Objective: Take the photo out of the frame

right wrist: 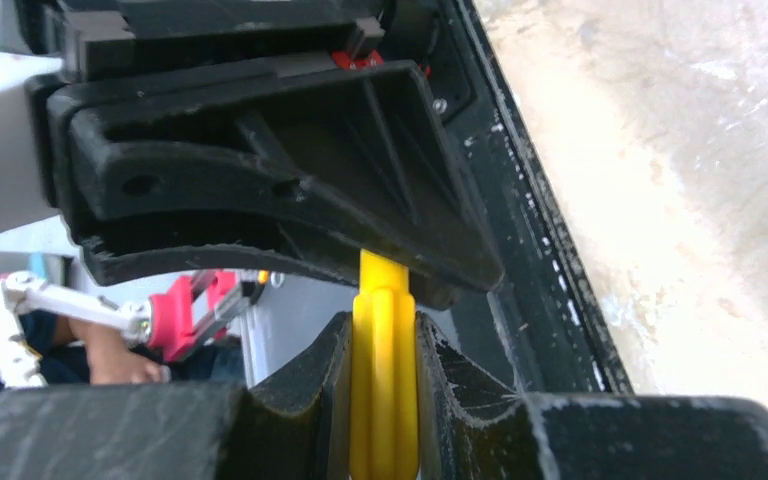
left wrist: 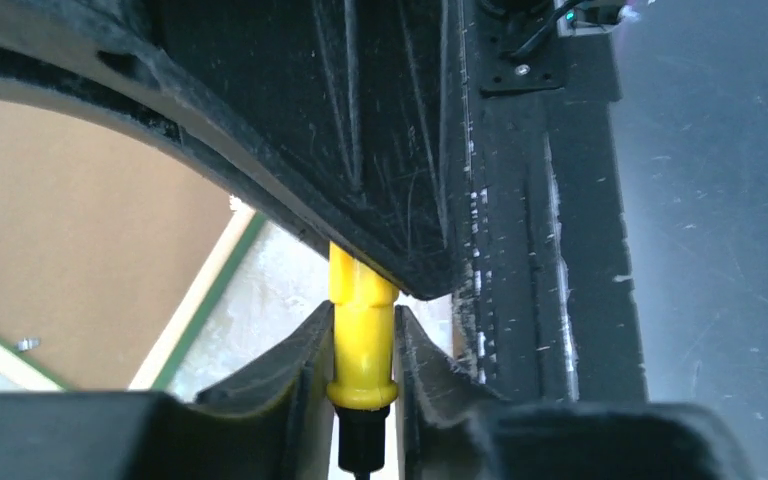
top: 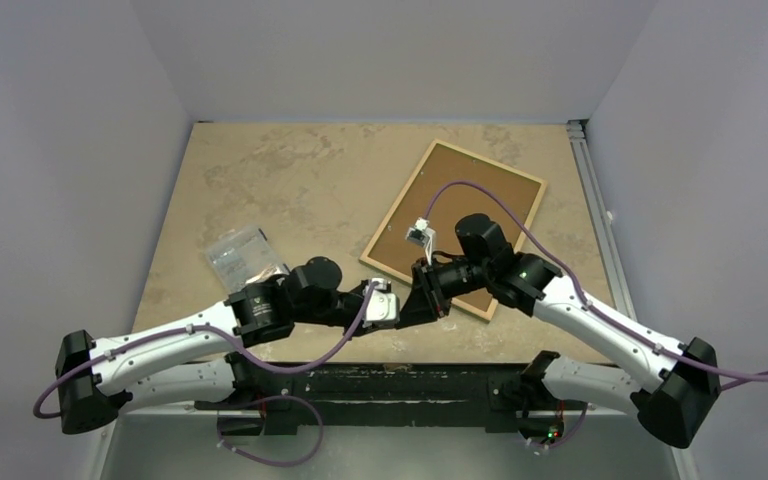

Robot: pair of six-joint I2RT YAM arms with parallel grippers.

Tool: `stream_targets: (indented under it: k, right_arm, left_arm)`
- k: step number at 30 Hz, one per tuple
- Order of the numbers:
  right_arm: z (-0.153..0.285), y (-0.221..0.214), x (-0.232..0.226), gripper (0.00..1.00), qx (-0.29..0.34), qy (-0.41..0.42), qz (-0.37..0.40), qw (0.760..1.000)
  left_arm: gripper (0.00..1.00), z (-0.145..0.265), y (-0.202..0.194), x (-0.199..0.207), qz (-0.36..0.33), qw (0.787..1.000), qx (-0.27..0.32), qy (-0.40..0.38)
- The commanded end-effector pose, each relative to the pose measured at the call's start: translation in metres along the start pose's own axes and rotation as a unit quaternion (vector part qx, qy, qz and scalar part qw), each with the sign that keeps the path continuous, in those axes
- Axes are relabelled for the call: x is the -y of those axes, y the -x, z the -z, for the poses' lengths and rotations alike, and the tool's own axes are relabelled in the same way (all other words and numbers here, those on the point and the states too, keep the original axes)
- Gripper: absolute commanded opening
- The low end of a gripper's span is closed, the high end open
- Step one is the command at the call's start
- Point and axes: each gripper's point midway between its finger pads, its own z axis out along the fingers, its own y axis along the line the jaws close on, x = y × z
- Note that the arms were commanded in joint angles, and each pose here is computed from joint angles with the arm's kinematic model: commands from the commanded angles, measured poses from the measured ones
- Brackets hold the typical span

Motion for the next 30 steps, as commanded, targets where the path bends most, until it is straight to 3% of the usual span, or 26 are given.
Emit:
stream_targets:
  k: [1, 2, 3, 5, 6, 8, 9, 13, 16, 21, 30]
  right_arm:
    - [0.006, 0.010, -0.022, 0.00, 0.032, 0.035, 0.033, 0.998]
    - [0.008, 0.012, -0.023, 0.00, 0.041, 0.033, 0.036, 0.998]
    - [0.009, 0.015, -0.022, 0.08, 0.053, 0.026, 0.036, 0.998]
    - [0.014, 0.027, -0.012, 0.43, 0.100, -0.021, 0.021, 0.995]
    - [0.017, 0.034, -0.003, 0.56, 0.132, -0.049, 0.001, 0.990]
    - [0.025, 0.054, 0.016, 0.66, 0.215, -0.098, -0.055, 0.970]
    - [0.028, 0.063, 0.026, 0.66, 0.260, -0.110, -0.085, 0.955]
    - [0.025, 0.086, 0.014, 0.69, 0.404, -0.028, -0.132, 0.905]
    - [0.000, 0.087, 0.020, 0.70, 0.403, -0.081, -0.139, 0.901]
    - [-0.017, 0.105, 0.019, 0.67, 0.429, -0.095, -0.153, 0.885]
    - [0.011, 0.111, 0.026, 0.68, 0.480, -0.140, -0.170, 0.849]
  left_arm:
    - [0.04, 0.005, 0.023, 0.005, -0.027, 0.999, 0.021, -0.024]
    - [0.00, 0.006, 0.023, 0.002, -0.024, 0.999, 0.018, -0.014]
    - [0.00, 0.007, 0.022, -0.001, -0.020, 1.000, 0.016, -0.002]
    - [0.00, 0.010, 0.024, -0.010, 0.003, 0.999, 0.025, 0.033]
    - [0.00, 0.012, 0.025, -0.017, 0.014, 0.998, 0.032, 0.057]
    - [0.00, 0.017, 0.034, -0.030, 0.049, 0.992, 0.060, 0.103]
    - [0.00, 0.020, 0.036, -0.035, 0.066, 0.988, 0.070, 0.122]
    - [0.00, 0.028, 0.040, -0.055, 0.112, 0.972, 0.091, 0.183]
    - [0.00, 0.033, 0.033, -0.074, 0.165, 0.956, 0.092, 0.226]
    - [0.00, 0.035, 0.029, -0.081, 0.182, 0.950, 0.088, 0.238]
    - [0.00, 0.038, 0.025, -0.085, 0.183, 0.947, 0.083, 0.252]
